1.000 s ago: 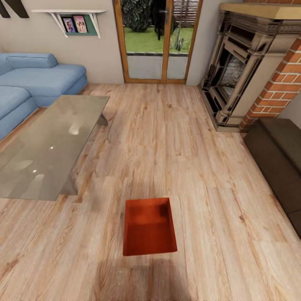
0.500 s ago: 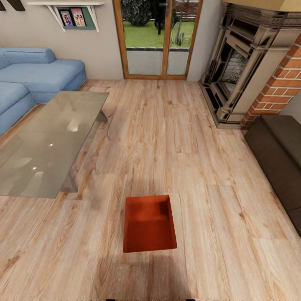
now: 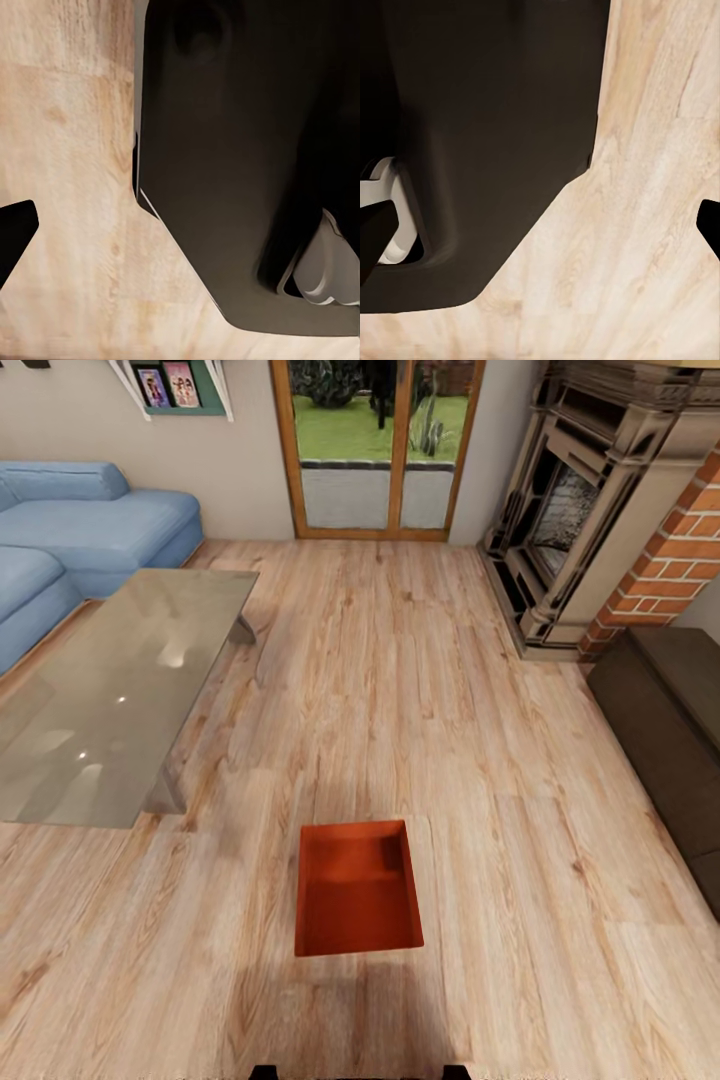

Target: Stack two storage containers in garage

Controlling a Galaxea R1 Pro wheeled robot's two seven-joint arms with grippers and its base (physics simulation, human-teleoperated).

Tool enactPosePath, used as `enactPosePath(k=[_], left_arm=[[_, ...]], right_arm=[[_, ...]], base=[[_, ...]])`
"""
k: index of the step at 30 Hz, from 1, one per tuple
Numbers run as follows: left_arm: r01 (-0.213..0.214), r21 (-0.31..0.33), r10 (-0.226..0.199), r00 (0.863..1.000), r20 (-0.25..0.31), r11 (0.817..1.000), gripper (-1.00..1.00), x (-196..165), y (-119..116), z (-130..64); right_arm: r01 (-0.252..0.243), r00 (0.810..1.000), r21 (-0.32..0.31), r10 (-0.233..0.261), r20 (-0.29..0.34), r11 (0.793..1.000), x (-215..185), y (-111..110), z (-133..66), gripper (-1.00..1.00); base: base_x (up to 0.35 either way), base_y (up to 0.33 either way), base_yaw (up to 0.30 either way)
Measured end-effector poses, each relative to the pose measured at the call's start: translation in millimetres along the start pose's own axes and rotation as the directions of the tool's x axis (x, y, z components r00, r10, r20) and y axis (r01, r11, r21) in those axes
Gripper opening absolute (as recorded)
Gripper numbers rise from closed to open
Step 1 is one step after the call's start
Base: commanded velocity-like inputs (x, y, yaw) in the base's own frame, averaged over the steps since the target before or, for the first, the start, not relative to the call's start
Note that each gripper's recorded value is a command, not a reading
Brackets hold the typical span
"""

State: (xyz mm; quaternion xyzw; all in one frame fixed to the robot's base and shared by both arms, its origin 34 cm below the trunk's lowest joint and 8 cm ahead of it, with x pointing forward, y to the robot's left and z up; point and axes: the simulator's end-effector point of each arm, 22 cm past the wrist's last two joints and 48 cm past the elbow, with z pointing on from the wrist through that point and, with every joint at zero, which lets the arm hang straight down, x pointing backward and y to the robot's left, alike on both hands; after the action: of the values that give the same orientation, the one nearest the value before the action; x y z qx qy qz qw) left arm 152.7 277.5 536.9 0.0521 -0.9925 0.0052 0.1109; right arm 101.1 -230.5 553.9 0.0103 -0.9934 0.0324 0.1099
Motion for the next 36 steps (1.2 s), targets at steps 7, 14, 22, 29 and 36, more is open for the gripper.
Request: enactPosePath(k=[7,14,22,29,36], left_arm=[[0.0,-0.001,0.0,1.0,-0.011,1.0,1.0,4.5,0.5,1.3],[0.0,-0.002,0.0,1.0,-0.022,1.0,1.0,9.1,1.0,2.5],[0.001,-0.004,-0.001,0.999,-0.035,1.0,1.0,14.3,1.6,3.8],[0.001,-0.005,-0.001,0.999,-0.046,1.0,1.0,18.8,2.1,5.0],[0.002,-0.006,-0.002,0.998,-0.057,1.0,1.0,23.4,2.6,6.0]], right_arm=[[0.001,1.0,0.0,-0.001,-0.011,1.0,4.5,0.1,0.7,1.0],[0.002,1.0,0.0,-0.002,-0.022,1.0,9.0,0.2,1.3,1.0],[0.002,0.999,0.0,-0.002,-0.035,1.0,14.1,0.3,1.9,1.0],[0.003,0.999,-0.001,-0.003,-0.046,1.0,18.6,0.4,2.5,1.0],[0.004,0.998,-0.001,-0.004,-0.057,1.0,23.1,0.5,2.9,1.0]], base=[[0.0,0.0,0.0],[0.0,0.0,0.0],[0.0,0.0,0.0],[0.0,0.0,0.0],[0.0,0.0,0.0]])
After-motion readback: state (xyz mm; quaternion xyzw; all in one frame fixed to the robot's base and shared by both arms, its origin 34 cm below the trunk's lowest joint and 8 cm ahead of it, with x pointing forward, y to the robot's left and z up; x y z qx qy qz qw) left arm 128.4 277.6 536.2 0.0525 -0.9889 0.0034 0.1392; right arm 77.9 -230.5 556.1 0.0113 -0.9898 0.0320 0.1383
